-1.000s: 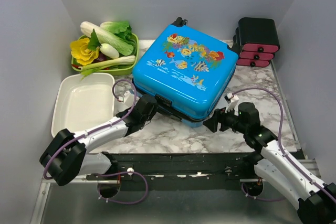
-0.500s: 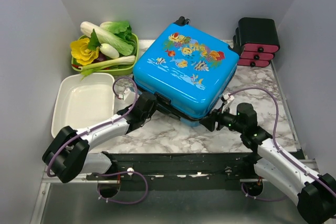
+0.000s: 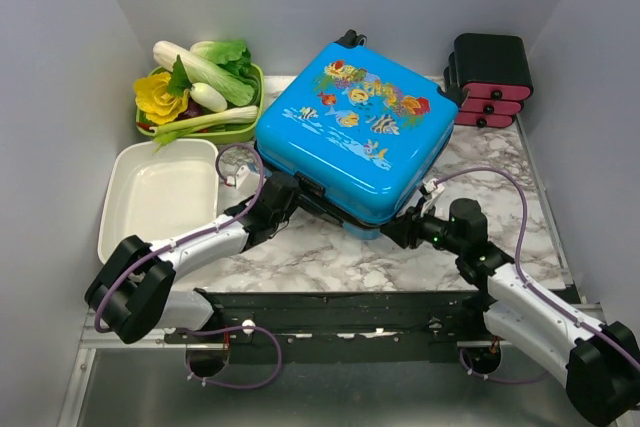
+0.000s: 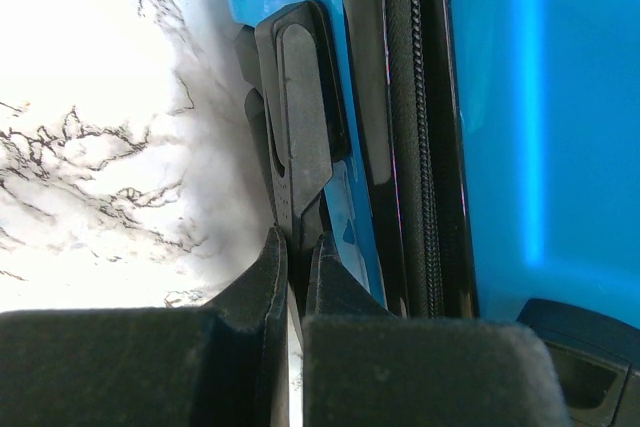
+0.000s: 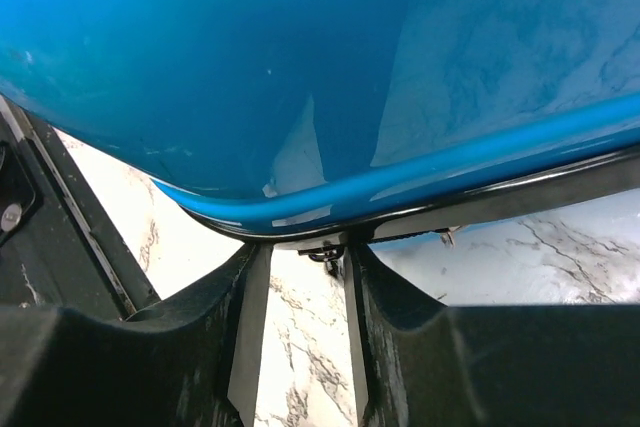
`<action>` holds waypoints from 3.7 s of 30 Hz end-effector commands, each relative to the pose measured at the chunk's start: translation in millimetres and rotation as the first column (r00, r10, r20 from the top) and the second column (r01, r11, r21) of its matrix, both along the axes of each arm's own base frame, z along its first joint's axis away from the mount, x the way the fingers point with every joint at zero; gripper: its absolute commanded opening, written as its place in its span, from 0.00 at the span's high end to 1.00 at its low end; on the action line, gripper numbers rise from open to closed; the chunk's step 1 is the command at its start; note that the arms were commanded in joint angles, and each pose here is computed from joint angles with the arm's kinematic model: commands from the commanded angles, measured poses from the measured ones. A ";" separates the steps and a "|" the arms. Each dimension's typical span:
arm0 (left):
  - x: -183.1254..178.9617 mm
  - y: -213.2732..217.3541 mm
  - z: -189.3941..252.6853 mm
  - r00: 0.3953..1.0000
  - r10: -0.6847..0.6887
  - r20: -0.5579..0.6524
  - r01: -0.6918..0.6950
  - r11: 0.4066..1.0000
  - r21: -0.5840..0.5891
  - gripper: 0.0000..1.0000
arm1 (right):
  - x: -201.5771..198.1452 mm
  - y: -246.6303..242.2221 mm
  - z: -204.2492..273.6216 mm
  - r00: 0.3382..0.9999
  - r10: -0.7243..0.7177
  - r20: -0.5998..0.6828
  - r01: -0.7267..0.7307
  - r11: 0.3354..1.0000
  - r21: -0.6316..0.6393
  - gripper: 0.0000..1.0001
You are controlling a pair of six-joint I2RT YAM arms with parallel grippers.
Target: Open, take out, and arrange the luggage
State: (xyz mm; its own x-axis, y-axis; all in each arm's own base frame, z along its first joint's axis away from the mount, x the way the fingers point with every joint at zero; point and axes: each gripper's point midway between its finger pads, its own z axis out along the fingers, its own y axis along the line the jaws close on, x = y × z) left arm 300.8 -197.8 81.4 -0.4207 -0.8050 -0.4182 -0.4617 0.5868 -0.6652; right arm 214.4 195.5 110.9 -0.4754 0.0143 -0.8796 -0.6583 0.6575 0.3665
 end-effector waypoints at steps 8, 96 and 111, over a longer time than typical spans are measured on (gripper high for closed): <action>-22.6 4.8 -36.4 0.990 -0.071 -0.119 0.080 0.994 0.074 1.00 | 27.8 -16.2 11.4 0.982 -0.164 0.090 0.164 0.986 0.011 0.75; 115.4 -13.0 224.7 0.825 -0.490 0.280 0.319 0.814 0.485 0.01 | -35.0 -20.9 -23.7 0.903 -0.428 -0.050 0.403 0.881 -0.249 0.99; 318.5 -55.9 202.7 0.661 -0.679 0.320 0.442 0.697 0.564 0.01 | -38.8 -8.4 -30.0 0.912 -0.396 -0.104 0.348 0.885 -0.309 0.99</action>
